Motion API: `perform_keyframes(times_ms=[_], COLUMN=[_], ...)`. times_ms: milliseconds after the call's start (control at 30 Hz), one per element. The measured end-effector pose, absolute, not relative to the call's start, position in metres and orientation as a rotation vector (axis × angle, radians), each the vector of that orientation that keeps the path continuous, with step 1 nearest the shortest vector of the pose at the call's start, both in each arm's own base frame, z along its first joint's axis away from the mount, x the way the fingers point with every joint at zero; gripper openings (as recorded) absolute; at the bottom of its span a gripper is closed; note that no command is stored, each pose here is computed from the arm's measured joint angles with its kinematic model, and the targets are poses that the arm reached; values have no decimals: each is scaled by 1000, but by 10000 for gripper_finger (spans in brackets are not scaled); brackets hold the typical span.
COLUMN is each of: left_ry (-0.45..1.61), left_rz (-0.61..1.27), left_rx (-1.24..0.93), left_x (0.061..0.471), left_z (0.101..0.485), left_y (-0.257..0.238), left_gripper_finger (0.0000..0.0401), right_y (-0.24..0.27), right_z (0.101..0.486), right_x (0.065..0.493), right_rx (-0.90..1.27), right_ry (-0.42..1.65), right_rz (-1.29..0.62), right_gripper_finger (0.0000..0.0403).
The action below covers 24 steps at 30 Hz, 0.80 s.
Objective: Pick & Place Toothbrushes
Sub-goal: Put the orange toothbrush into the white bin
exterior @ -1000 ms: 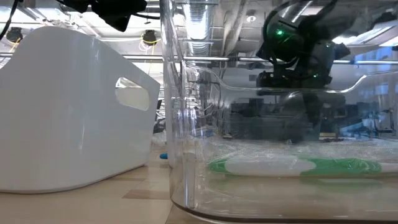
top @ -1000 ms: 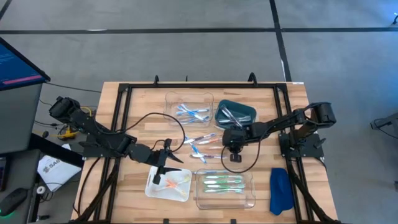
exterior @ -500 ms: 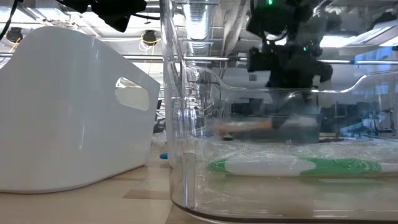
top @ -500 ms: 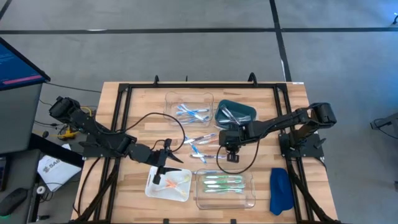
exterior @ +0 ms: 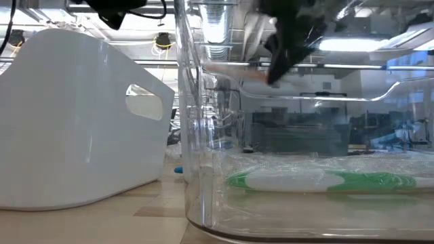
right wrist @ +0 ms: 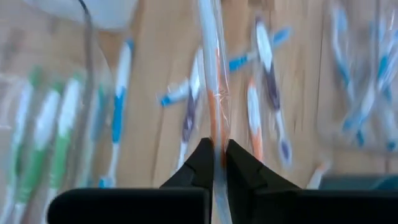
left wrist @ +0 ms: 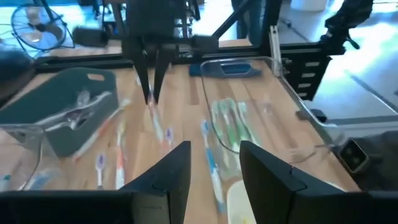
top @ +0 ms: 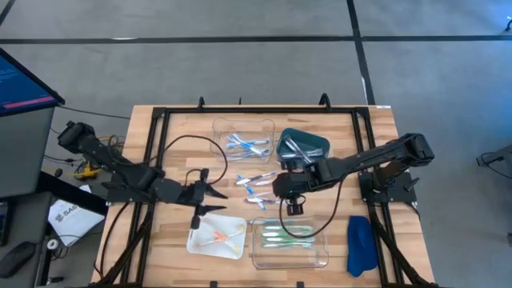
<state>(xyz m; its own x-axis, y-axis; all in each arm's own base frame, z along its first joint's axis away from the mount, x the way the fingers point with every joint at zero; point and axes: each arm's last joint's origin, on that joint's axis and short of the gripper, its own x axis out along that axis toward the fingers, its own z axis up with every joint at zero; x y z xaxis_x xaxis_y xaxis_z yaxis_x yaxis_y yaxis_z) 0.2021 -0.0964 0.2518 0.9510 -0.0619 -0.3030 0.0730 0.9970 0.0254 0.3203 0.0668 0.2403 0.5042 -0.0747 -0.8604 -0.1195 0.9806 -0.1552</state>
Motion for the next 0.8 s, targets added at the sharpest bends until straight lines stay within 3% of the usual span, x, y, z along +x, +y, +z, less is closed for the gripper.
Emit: perform_keyframes(times_ms=[233, 433, 800], left_ry=[310, 312, 244], left_rz=[-91, -80, -182], left_rx=[14, 21, 50], left_x=[195, 194, 186], left_z=[255, 254, 261], left_y=[-99, -101, -119], left_gripper_finger=[131, 131, 131], right_y=[75, 88, 109], right_z=[269, 277, 255], right_x=[335, 355, 403], right_rx=[-217, -260, -400], right_ry=[940, 904, 1062], right_rz=[56, 93, 127], right_gripper_finger=[22, 9, 19])
